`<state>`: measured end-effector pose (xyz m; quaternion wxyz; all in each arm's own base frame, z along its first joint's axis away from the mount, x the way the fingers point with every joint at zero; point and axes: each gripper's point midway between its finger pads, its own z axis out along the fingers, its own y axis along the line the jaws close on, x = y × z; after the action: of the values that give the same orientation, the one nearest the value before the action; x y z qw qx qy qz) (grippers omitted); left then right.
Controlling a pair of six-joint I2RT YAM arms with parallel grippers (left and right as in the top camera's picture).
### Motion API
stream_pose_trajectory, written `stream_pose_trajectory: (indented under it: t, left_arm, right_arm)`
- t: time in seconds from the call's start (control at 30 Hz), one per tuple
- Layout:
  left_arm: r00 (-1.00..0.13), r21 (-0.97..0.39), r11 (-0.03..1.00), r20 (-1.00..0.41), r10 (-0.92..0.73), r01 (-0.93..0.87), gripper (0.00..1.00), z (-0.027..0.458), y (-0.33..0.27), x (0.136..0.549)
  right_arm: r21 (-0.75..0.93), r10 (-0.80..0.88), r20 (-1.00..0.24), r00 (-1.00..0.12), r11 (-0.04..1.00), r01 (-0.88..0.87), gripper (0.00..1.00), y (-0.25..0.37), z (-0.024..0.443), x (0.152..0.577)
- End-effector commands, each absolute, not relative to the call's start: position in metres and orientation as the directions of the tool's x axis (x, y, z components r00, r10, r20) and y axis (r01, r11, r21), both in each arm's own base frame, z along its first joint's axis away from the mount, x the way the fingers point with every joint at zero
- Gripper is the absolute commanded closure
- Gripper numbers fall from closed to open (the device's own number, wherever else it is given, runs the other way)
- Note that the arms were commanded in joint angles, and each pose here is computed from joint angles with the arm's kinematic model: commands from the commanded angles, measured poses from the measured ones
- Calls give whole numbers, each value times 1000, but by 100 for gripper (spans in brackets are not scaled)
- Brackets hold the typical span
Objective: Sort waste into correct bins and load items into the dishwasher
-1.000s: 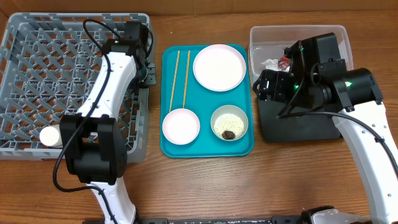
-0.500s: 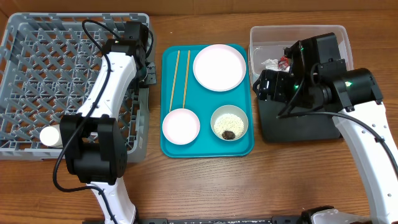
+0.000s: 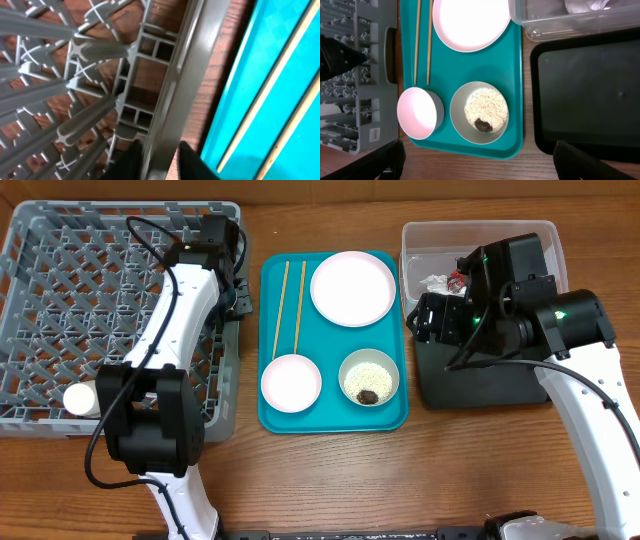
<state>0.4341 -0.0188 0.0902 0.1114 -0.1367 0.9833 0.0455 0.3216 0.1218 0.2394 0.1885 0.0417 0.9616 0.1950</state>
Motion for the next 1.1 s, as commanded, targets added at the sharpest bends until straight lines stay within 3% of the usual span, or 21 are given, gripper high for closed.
stream_pose_trajectory:
  t: [0.0, 0.03, 0.3, 0.5, 0.6, 0.73, 0.87, 1.07]
  left_arm:
    - [-929, 54, 945, -212, -304, -322, 38, 84, -21, 430]
    - [-932, 59, 946, -205, -300, -317, 0, 86, -21, 429]
    - [-936, 45, 964, -256, -243, -263, 0, 140, -22, 430]
    - [-936, -82, 991, -330, -124, -103, 0, 198, -46, 422]
    - [-937, -137, 990, -340, -80, -35, 0, 220, -58, 404]
    - [-914, -97, 995, -405, -16, 26, 0, 256, -63, 378]
    - [-846, -26, 1000, -533, -12, 2, 0, 305, -58, 351]
    - [-758, -42, 997, -648, -77, -66, 0, 357, -49, 301]
  right_arm:
    - [389, 154, -377, -913, 921, -5, 4, 120, 249, 322]
    - [389, 154, -376, -914, 921, -5, 4, 119, 248, 322]
    - [388, 154, -373, -915, 922, -4, 4, 119, 248, 321]
    - [388, 154, -373, -915, 922, -4, 4, 119, 248, 321]
    - [390, 153, -381, -912, 921, -8, 3, 120, 249, 323]
    - [370, 80, -426, -901, 924, -93, 3, 128, 252, 326]
    - [367, 53, -441, -896, 922, -126, 3, 136, 254, 325]
    - [388, 34, -440, -897, 908, -156, 0, 147, 253, 326]
